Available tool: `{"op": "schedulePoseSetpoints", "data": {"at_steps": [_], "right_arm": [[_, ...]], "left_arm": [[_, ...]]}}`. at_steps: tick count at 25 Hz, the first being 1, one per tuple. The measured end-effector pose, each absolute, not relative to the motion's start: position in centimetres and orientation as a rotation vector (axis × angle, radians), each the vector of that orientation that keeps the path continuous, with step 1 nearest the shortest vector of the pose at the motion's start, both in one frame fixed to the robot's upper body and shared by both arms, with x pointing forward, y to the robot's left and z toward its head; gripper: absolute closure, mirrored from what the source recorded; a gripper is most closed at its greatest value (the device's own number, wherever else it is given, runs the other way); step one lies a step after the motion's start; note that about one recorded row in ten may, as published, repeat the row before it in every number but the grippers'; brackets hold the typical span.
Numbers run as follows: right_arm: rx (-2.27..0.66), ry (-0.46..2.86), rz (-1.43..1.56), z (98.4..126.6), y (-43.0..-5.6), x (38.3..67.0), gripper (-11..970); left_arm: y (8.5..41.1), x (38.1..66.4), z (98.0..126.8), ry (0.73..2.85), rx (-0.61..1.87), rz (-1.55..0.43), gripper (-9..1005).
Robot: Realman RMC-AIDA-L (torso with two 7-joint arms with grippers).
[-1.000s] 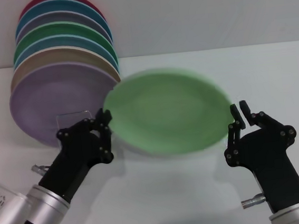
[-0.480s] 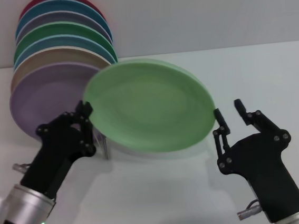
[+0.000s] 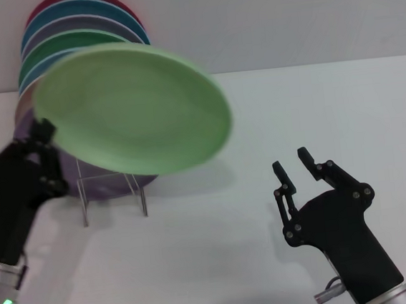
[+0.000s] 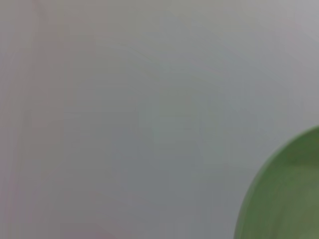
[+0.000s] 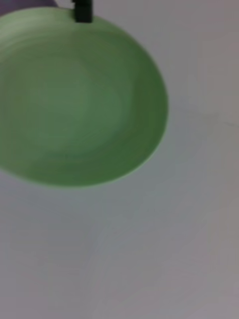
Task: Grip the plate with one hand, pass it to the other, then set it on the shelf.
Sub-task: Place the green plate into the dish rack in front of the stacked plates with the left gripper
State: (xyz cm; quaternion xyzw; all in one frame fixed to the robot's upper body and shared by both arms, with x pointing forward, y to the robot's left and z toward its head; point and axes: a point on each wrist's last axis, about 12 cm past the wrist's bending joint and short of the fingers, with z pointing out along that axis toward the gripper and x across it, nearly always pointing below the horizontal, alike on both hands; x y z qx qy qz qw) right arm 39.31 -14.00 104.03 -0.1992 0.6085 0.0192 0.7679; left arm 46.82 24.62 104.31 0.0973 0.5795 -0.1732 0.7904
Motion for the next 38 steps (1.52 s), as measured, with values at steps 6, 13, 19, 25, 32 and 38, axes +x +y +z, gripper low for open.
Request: {"op": "schedulePoseSetpoints", "data": {"at_steps": [6,13,19,25,32,38], "right_arm": [[-0.417,1.335,0.077,103.3,-15.0,39.9,664],[-0.418,1.336,0.043,103.0,-16.0,40.7,665],[-0.406,1.339,0.019,102.9,-16.5,41.1,665],[-0.41,1.34,0.009,102.8,-16.7,41.2,665],[-0.409,1.344,0.008,102.7,-16.8,41.2,665],[-0.4,1.349,-0.001,102.7,-16.9,41.3,665]], "left_arm": [[26.5,47.3,104.6,1.236,0.146,-0.283,972],[27.7,46.5,104.3,1.241,0.121,-0.241,972],[28.1,46.2,103.7,1.27,0.121,-0.23,972],[28.3,46.7,103.8,1.268,0.125,-0.221,972],[28.1,47.0,104.1,1.248,0.124,-0.228,971],[28.4,46.8,103.7,1.268,0.13,-0.214,971]]}}
